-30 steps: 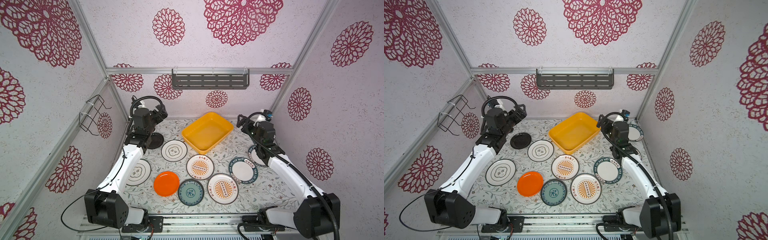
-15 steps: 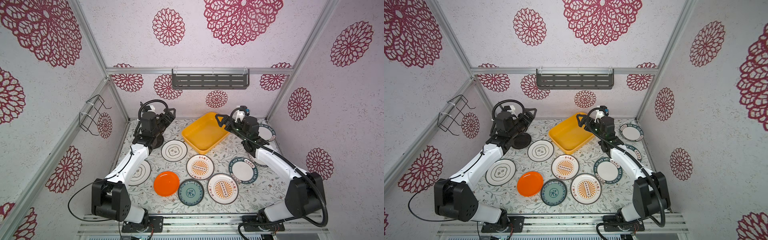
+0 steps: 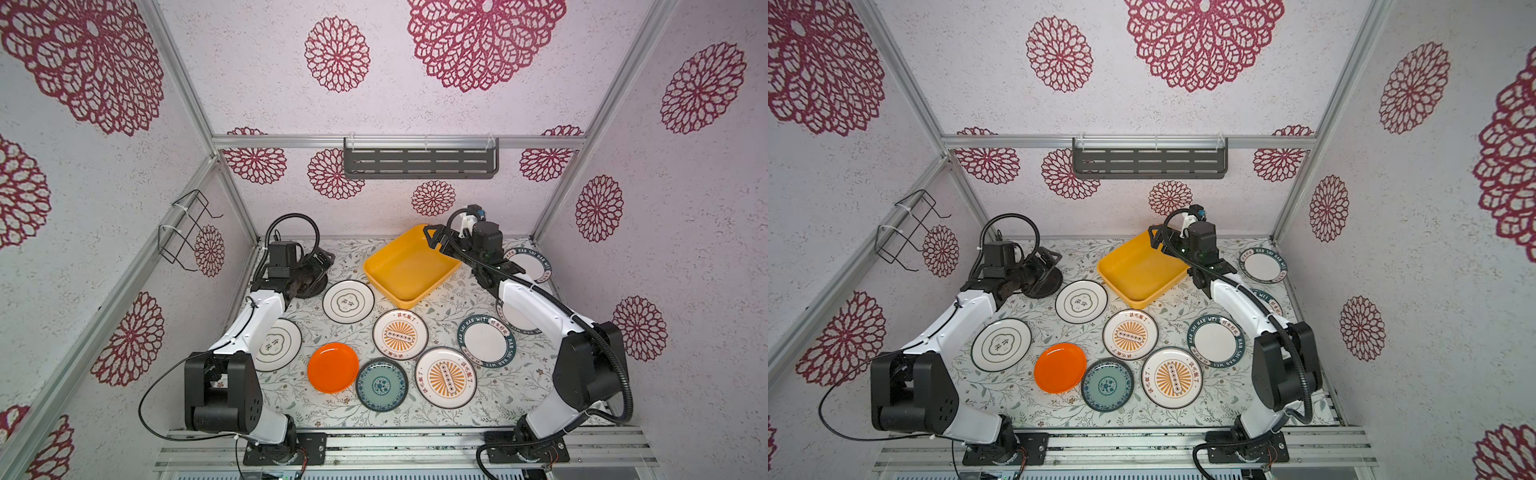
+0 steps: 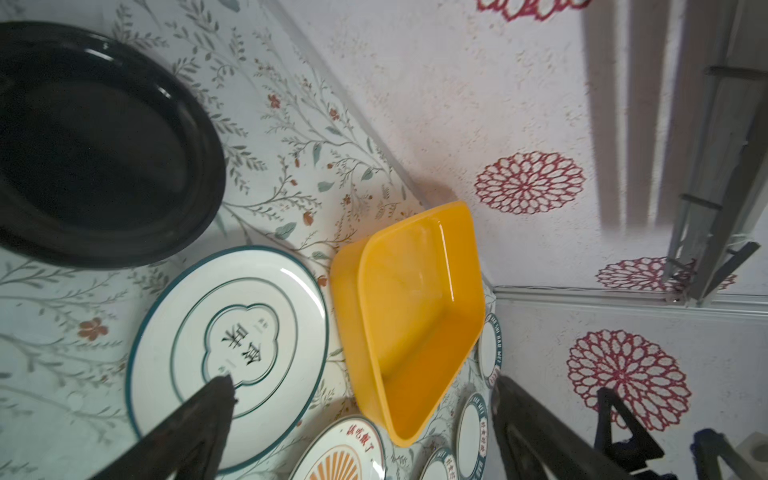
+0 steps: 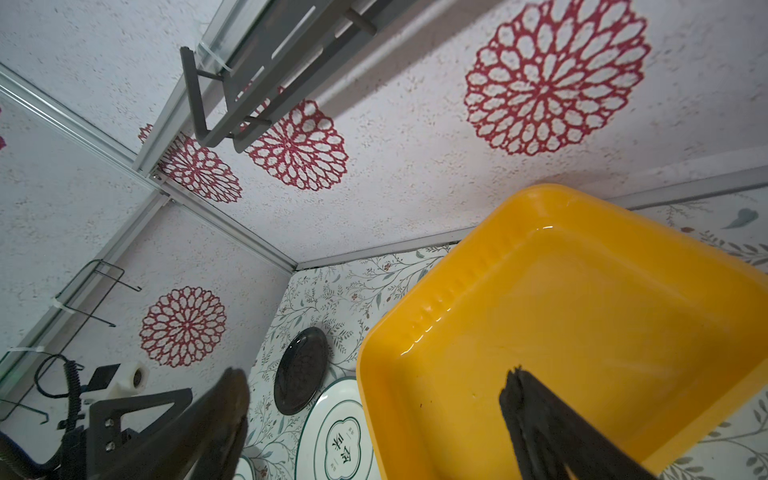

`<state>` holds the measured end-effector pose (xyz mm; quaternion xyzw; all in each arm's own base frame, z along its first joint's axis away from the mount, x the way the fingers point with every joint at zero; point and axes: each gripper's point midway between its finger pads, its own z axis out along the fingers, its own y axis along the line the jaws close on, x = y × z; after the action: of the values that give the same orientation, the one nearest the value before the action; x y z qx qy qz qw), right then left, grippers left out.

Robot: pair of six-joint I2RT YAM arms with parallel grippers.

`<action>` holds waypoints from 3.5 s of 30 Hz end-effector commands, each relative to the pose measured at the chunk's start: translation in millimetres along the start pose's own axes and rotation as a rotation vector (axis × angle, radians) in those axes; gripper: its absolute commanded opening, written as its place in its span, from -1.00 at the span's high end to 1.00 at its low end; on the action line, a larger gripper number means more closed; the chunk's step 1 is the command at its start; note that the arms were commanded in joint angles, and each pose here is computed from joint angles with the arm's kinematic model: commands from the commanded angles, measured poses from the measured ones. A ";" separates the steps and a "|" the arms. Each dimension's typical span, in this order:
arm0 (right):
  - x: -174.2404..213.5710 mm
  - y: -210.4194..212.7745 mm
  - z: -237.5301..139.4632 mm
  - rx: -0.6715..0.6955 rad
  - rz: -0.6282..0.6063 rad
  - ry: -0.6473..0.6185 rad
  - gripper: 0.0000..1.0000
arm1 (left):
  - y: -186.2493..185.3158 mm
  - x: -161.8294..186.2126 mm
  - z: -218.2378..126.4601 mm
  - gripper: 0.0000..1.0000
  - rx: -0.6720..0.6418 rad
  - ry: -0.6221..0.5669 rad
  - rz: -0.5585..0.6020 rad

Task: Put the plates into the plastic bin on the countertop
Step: 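Move left gripper to the white cloud-logo plate while right gripper moves over the yellow bin, then grasp the white cloud-logo plate's edge with left gripper and lift it upright, then carry the plate to the right gripper while right gripper grasps its rim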

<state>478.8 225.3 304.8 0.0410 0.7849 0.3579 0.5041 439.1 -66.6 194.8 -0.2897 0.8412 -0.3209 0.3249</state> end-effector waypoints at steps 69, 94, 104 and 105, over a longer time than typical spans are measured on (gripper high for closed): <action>9.2 35.8 4.7 -0.144 0.090 0.016 -0.98 | -3.7 -4.0 -12.7 1.00 0.165 0.125 -0.013; 54.1 26.0 46.3 -0.169 0.136 0.231 0.18 | -138.1 33.1 46.4 1.00 0.487 0.276 0.096; 54.9 14.1 52.9 -0.141 0.182 0.219 0.72 | -140.7 40.3 50.0 1.00 0.494 0.288 0.104; 55.2 14.0 53.0 -0.141 0.186 0.218 0.76 | -140.0 40.4 50.7 1.00 0.492 0.289 0.101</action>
<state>482.1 291.7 254.0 0.0271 0.8066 0.4591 0.3713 485.6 -193.3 223.7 -0.1470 0.8083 -0.5143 0.2462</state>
